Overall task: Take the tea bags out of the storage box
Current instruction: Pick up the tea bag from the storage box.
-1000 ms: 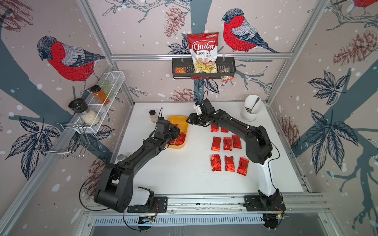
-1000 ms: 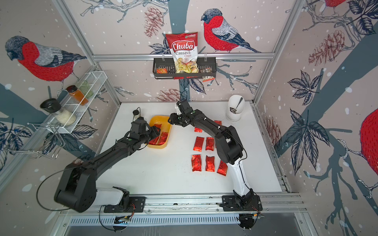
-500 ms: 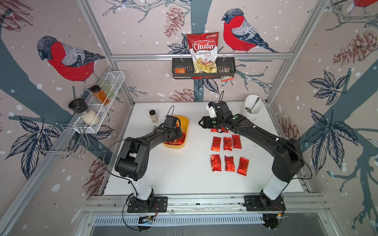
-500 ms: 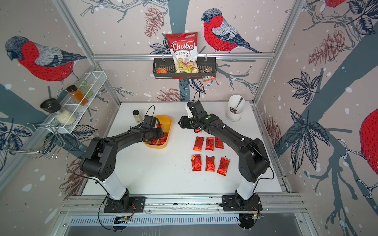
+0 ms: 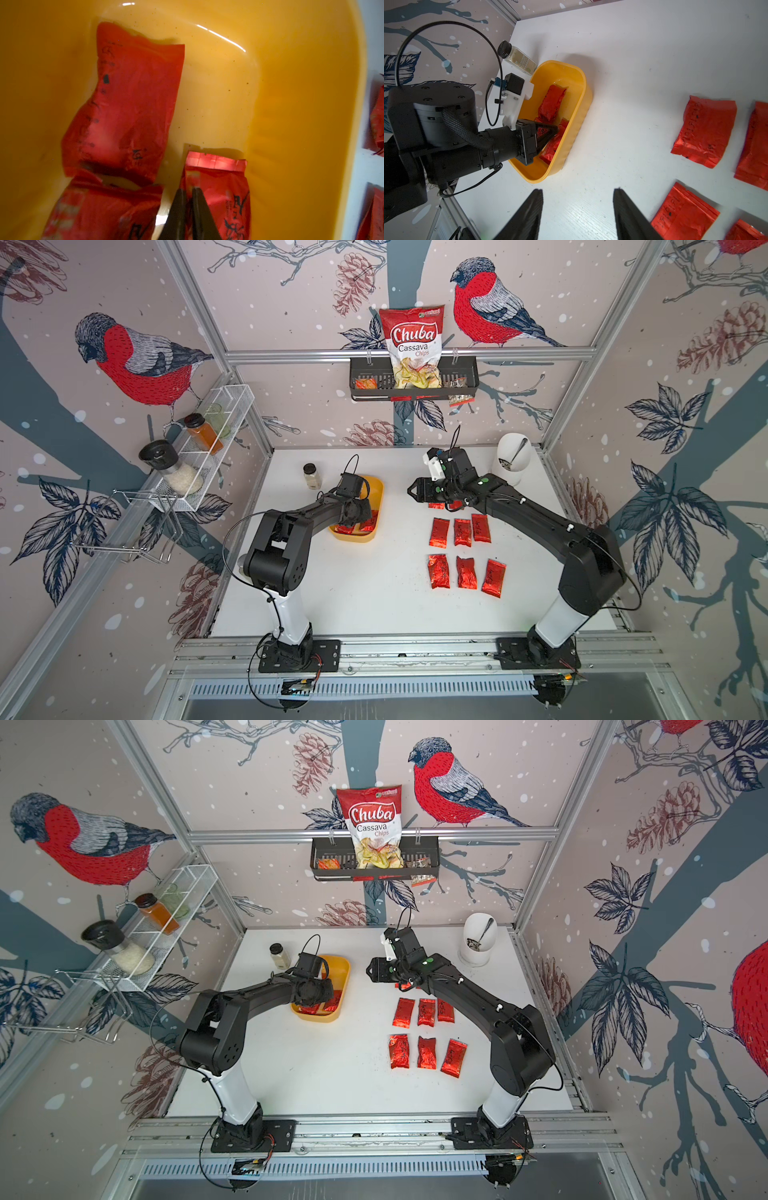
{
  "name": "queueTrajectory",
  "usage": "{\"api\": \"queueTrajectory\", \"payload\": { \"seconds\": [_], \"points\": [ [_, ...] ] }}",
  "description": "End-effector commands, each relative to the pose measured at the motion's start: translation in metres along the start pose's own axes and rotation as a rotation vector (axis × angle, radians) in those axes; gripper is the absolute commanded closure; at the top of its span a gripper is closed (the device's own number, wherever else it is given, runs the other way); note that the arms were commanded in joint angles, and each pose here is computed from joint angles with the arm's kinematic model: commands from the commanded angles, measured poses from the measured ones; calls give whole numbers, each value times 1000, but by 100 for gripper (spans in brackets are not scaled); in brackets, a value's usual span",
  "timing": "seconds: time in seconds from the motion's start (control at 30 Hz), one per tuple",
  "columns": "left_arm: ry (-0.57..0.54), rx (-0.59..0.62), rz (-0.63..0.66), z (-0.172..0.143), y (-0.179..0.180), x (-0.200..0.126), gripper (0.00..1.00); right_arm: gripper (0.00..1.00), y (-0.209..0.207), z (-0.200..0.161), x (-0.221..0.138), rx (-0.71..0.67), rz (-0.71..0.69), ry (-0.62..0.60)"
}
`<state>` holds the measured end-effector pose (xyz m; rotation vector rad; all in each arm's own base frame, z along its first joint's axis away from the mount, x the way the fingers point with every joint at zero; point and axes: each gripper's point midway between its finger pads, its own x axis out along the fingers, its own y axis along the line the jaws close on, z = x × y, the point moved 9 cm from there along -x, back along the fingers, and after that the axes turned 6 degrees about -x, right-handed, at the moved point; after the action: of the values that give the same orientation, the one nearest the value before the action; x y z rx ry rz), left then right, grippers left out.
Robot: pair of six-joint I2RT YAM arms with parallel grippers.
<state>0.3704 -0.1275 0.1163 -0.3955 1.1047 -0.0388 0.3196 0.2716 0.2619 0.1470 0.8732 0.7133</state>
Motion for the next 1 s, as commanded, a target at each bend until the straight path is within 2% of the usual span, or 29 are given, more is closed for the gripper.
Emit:
{"api": "queueTrajectory", "payload": {
  "seconds": [0.0,0.17,0.37,0.67,0.8,0.97],
  "points": [
    [5,9,4,2,-1,-6,100,41,3,5,-2,-2,18,-32],
    [-25,7,0,9,-5,-21,100,41,1,4,-4,3,14,-33],
    [-103,8,-20,22,-14,-58,100,41,1,5,-14,6,16,-53],
    [-195,-12,-186,42,-45,-109,100,41,-17,4,-46,45,4,-115],
    [-217,-11,-266,44,-76,-108,100,41,-31,-2,-62,68,-23,-136],
    [-211,-10,-319,43,-119,-87,100,41,-48,-16,-79,102,-50,-147]
  ]
}}
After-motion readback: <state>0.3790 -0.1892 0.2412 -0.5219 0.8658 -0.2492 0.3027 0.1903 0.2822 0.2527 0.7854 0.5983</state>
